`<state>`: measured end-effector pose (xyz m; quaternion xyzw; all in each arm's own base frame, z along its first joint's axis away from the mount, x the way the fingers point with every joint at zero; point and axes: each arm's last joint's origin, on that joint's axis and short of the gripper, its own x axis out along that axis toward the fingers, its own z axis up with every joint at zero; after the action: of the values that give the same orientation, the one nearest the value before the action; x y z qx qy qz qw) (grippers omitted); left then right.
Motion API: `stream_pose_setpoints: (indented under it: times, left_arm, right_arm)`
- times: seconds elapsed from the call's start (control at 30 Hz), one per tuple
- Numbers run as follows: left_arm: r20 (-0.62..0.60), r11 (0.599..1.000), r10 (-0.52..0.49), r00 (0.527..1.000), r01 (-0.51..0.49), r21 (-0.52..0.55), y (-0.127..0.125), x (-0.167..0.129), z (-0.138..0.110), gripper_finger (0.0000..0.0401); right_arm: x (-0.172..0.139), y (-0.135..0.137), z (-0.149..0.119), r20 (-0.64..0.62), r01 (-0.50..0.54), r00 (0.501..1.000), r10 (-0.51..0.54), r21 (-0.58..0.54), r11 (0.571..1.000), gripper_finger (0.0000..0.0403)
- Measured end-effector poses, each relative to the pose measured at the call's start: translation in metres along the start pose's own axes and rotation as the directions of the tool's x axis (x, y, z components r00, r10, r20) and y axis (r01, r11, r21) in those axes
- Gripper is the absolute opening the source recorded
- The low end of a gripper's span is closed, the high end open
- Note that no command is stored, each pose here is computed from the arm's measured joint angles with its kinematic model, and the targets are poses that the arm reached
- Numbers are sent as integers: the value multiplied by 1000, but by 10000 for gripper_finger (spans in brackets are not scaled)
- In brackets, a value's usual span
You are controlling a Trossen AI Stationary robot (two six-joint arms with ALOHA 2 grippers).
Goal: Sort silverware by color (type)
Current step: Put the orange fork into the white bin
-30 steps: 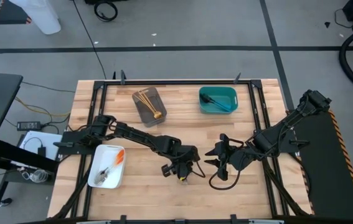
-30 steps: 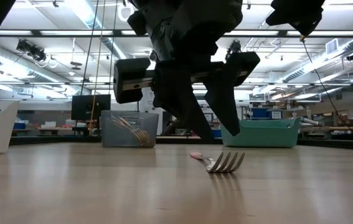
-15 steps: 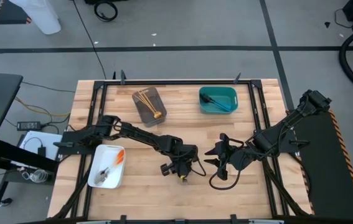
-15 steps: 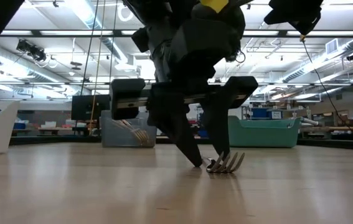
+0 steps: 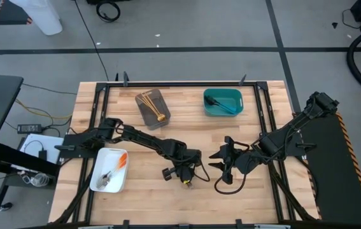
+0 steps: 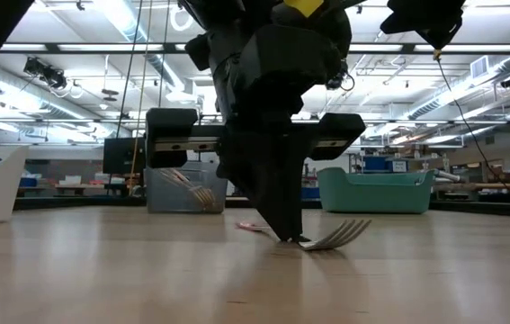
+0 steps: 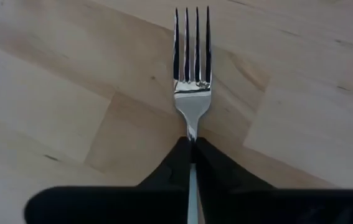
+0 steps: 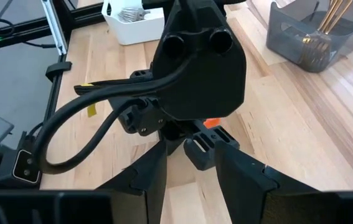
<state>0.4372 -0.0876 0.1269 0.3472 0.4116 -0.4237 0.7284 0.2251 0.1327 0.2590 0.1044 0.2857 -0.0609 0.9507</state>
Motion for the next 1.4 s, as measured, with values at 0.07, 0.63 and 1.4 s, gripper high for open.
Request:
stream_pose_setpoints:
  times: [0.07,0.63,1.4]
  left_arm:
    - [-8,1000,-1,1000,1,-1,0,0,-1,11]
    - [-265,981,185,946,-193,-4,-15,-26,20,10]
    - [-273,863,502,821,-451,229,-23,-39,64,9]
  right_arm:
    - [0,0,0,1,-1,1000,1,-1,1000,144]
    - [0,0,0,11,15,1000,-14,-84,996,144]
    - [-26,-24,30,-113,150,976,-185,-264,953,144]
